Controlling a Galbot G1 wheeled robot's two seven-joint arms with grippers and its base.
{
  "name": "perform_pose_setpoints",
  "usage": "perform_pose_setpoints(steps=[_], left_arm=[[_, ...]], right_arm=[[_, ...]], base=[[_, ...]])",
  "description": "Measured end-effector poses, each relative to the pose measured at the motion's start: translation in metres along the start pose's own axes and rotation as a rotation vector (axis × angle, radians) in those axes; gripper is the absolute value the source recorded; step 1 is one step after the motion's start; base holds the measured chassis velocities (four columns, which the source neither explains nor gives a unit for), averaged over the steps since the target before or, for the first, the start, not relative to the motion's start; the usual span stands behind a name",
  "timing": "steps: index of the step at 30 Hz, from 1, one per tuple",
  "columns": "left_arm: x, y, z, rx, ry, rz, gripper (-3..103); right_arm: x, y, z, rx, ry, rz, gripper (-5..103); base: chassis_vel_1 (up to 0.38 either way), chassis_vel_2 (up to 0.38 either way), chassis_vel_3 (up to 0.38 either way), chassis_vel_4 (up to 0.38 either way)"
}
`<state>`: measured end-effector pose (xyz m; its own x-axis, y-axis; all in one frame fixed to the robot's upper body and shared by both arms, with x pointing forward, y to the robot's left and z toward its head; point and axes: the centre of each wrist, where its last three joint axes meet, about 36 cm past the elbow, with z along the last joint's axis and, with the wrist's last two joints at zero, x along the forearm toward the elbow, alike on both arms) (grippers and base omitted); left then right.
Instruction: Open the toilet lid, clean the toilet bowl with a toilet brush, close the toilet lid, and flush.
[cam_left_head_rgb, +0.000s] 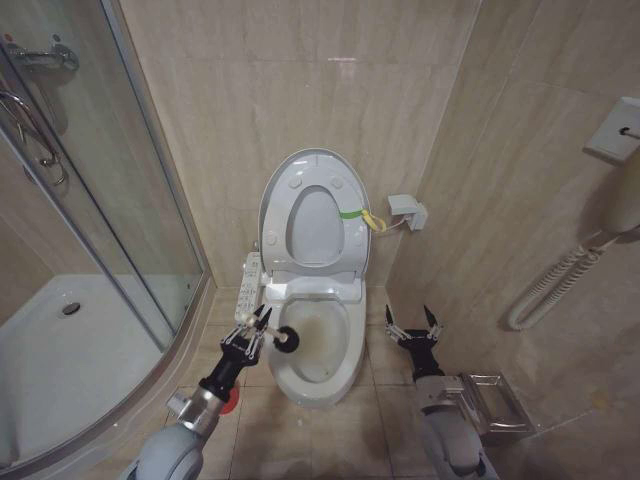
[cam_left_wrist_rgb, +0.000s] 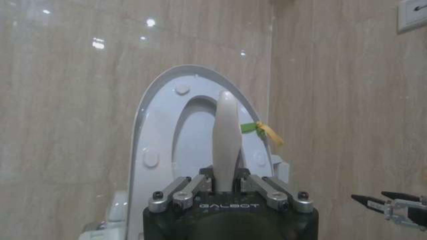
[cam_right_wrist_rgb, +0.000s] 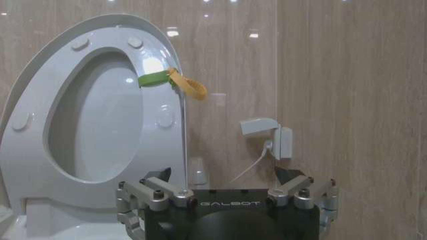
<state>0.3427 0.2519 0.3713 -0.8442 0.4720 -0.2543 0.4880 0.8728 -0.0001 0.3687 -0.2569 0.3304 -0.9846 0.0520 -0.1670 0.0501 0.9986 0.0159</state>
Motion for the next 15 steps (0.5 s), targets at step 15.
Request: perform_pose_setpoints(steps=[15], left_arm=[[0.021,0.041,-0.002,-0.024,0.041,-0.216,19]], right_arm=[[0.000,0.000,0.000,0.000,0.000,0.000,100]], base=[[0.000,0.000,0.000,0.000]])
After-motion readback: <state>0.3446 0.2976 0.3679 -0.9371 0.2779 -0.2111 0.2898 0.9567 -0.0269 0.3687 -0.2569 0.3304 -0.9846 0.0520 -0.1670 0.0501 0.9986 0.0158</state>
